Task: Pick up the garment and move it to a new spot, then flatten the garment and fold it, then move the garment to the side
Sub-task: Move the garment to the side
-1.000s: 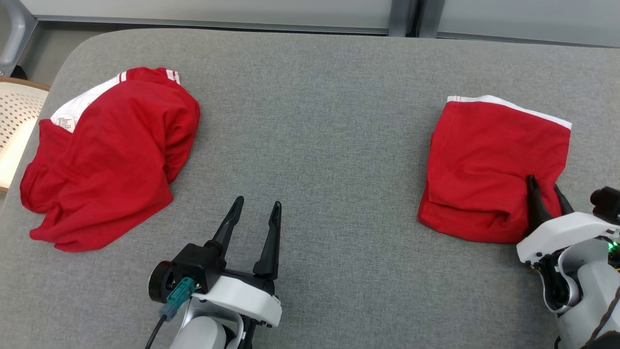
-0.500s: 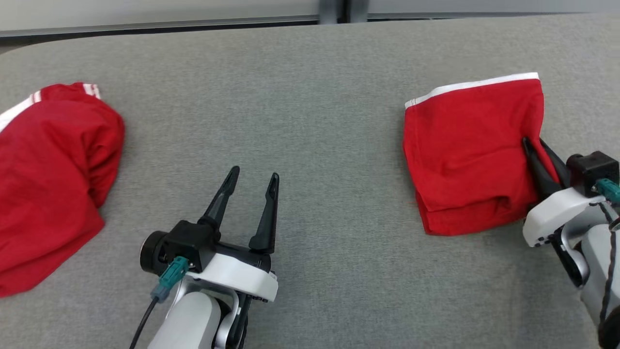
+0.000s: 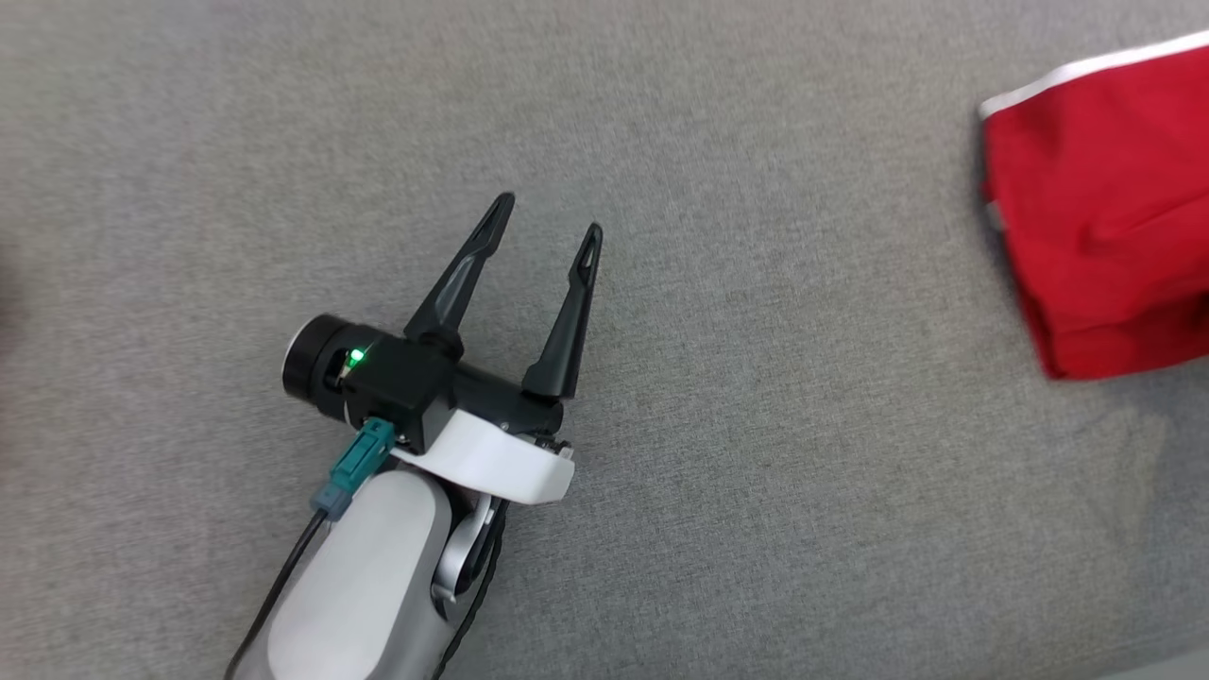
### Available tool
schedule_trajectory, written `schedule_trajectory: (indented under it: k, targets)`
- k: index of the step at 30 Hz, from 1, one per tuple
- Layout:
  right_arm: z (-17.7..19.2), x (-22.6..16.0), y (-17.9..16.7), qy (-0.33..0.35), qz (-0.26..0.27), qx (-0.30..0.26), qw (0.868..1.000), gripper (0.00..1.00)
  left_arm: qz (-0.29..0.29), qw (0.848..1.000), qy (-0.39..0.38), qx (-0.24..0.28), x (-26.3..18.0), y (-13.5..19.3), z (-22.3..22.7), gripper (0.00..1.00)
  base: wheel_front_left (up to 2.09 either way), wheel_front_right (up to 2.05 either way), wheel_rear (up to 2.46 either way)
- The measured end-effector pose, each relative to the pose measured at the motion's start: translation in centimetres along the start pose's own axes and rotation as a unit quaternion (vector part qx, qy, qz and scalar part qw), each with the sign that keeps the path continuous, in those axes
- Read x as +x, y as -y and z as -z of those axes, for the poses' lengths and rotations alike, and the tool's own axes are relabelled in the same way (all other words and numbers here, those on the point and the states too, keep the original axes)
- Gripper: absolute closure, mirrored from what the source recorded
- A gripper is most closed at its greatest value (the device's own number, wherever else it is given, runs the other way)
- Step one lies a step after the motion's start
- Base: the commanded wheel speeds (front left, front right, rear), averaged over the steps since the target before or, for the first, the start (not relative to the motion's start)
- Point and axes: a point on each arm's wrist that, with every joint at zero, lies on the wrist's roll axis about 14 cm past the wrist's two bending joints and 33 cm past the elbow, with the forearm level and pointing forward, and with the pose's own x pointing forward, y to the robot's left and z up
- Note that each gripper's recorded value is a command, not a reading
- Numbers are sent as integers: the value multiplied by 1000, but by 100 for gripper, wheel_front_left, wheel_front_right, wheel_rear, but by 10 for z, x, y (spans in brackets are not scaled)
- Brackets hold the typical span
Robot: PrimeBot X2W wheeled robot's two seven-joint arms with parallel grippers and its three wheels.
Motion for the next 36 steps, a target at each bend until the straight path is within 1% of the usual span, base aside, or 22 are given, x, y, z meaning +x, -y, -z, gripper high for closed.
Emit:
schedule_trajectory:
  k: [3, 6, 7, 9, 11, 12, 13, 14, 15, 17, 20, 24, 27, 29, 32, 34, 36]
  targets:
    - [21, -1, 26, -34, 22, -23, 999, 100, 20, 1000, -5, -6, 11, 6, 12, 0, 0, 0, 0]
    - [45, 0, 38, -73, 33, -36, 996, 100, 31, 999, -11, -13, 17, 7, 23, 0, 0, 0, 0]
    - [49, 3, 51, -83, 51, -36, 995, 100, 32, 999, -15, -15, 18, 5, 29, 0, 0, 0, 0]
    - [48, 7, 61, -83, 68, -32, 994, 100, 28, 999, -18, -14, 16, 2, 31, 0, 0, 0, 0]
    - [49, 12, 61, -84, 71, -27, 994, 100, 22, 1000, -18, -12, 14, -3, 30, 0, 0, 0, 0]
    - [50, 13, 61, -85, 74, -22, 993, 97, 19, 1000, -19, -11, 13, -5, 30, 0, 0, 0, 0]
    - [48, 15, 62, -82, 78, -17, 993, 62, 17, 1000, -19, -10, 12, -6, 29, 0, 0, 0, 0]
    - [46, 16, 64, -78, 85, -8, 993, 0, 16, 1000, -18, -10, 12, -6, 27, 0, 0, 0, 0]
    - [45, 17, 65, -76, 91, 3, 993, 0, 15, 1000, -17, -9, 10, -7, 26, 0, 0, 0, 0]
    - [45, 16, 64, -78, 92, 7, 993, 0, 10, 1000, -16, -8, 8, -8, 22, 0, 0, 0, 0]
    - [32, 18, 65, -59, 98, 17, 993, 0, 3, 1000, -12, -6, 3, -9, 15, 0, 0, 0, 0]
    - [-2, 22, 60, -8, 98, 31, 995, 0, -11, 1000, 3, -6, -3, -11, -3, 0, 0, 0, 0]
    - [-34, 23, 48, 41, 93, 57, 993, 0, -28, 1000, 11, -5, -13, -14, -16, 0, 0, 0, 0]
    - [-57, 20, 41, 78, 91, 82, 989, 0, -34, 999, 19, 2, -20, -13, -26, 0, 0, 0, 0]
    - [-90, 13, 30, 128, 80, 102, 983, 0, -50, 998, 36, 11, -31, -17, -45, 0, 0, 0, 0]
    - [-108, 8, 14, 155, 63, 117, 979, 0, -69, 996, 47, 16, -42, -23, -57, 0, 0, 0, 0]
    - [-127, 2, 0, 185, 51, 147, 970, 0, -86, 994, 57, 25, -53, -29, -69, 0, 0, 0, 0]
